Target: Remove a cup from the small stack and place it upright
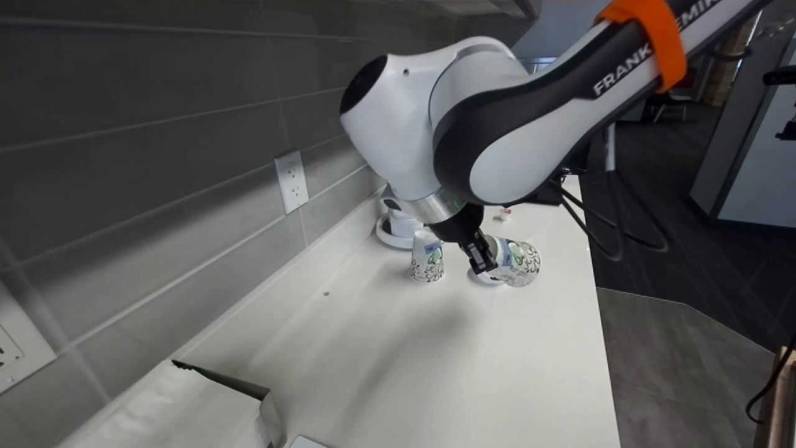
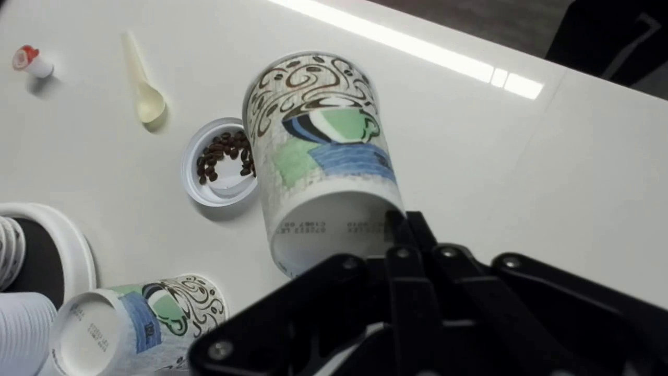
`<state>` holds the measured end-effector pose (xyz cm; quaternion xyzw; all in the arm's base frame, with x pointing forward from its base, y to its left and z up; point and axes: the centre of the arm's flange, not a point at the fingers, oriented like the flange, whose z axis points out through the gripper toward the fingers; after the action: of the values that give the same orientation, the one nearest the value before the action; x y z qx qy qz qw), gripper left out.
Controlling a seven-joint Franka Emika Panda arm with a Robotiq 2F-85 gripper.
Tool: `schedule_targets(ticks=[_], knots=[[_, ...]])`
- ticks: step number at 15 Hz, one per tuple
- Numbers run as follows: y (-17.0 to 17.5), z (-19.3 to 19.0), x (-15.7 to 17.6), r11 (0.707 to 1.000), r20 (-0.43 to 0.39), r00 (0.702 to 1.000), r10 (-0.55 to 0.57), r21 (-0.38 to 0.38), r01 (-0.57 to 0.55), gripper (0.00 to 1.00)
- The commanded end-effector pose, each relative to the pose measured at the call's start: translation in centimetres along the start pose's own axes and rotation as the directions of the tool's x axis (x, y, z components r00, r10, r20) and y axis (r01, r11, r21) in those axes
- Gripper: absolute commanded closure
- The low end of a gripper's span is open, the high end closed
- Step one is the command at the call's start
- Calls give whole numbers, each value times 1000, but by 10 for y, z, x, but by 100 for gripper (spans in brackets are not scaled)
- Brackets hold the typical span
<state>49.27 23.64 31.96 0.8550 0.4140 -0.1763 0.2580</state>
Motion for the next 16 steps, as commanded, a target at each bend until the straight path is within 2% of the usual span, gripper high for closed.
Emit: schedule_targets(ticks=[1,8,15,16], knots=[[2,1,57,989,97,988,-119,-72,127,99],[-23,22,109,953,206,948,-243,-131,272,99],[-39,39,135,931,212,926,-313,-123,343,99],[-39,39,137,930,209,925,-316,-124,346,73]])
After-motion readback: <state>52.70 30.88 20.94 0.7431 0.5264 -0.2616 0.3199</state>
